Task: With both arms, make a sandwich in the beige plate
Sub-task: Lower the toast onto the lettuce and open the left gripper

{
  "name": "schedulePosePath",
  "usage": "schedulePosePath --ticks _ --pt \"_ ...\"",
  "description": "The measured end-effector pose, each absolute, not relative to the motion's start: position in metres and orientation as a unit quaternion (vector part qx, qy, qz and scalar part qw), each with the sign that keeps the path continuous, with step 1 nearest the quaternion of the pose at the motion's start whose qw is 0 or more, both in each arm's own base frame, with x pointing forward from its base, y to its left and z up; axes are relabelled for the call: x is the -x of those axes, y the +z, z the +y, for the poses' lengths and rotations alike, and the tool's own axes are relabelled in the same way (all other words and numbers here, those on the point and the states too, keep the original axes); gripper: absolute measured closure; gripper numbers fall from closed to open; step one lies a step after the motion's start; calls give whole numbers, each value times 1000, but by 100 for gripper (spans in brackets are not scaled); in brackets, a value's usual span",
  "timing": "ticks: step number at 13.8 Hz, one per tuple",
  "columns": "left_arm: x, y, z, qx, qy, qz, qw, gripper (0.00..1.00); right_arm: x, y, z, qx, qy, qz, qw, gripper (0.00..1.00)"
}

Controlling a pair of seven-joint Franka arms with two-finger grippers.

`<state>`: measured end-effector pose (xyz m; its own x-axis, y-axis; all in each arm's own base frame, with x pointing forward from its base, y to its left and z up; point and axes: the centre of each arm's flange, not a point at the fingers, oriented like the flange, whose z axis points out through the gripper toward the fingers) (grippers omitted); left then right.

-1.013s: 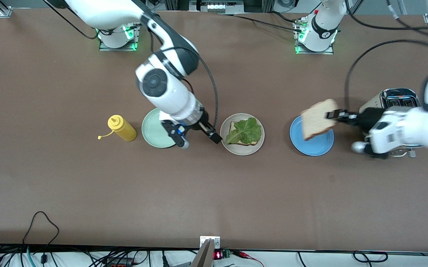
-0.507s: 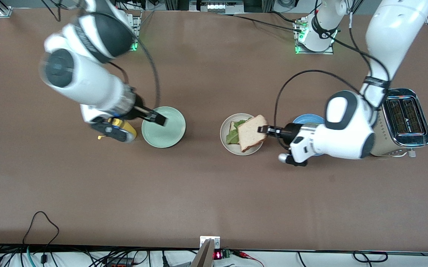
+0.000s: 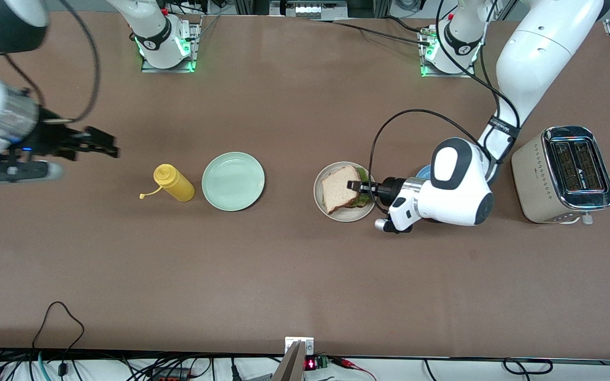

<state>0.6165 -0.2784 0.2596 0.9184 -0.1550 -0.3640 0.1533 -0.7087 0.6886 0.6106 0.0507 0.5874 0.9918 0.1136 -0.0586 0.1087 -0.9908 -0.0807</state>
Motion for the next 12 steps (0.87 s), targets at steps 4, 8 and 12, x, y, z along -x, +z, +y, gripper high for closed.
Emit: schedulePosePath --ticks 4,8,12 --pt "-596 232 -276 -900 -231 8 371 90 -604 602 9 996 21 -89 -12 0" --pt "-594 228 -273 -899 -234 11 370 90 -599 588 22 994 51 -100 -13 0" --pt "-598 225 -261 -900 -221 -5 376 90 -598 576 29 992 70 -106 -19 0"
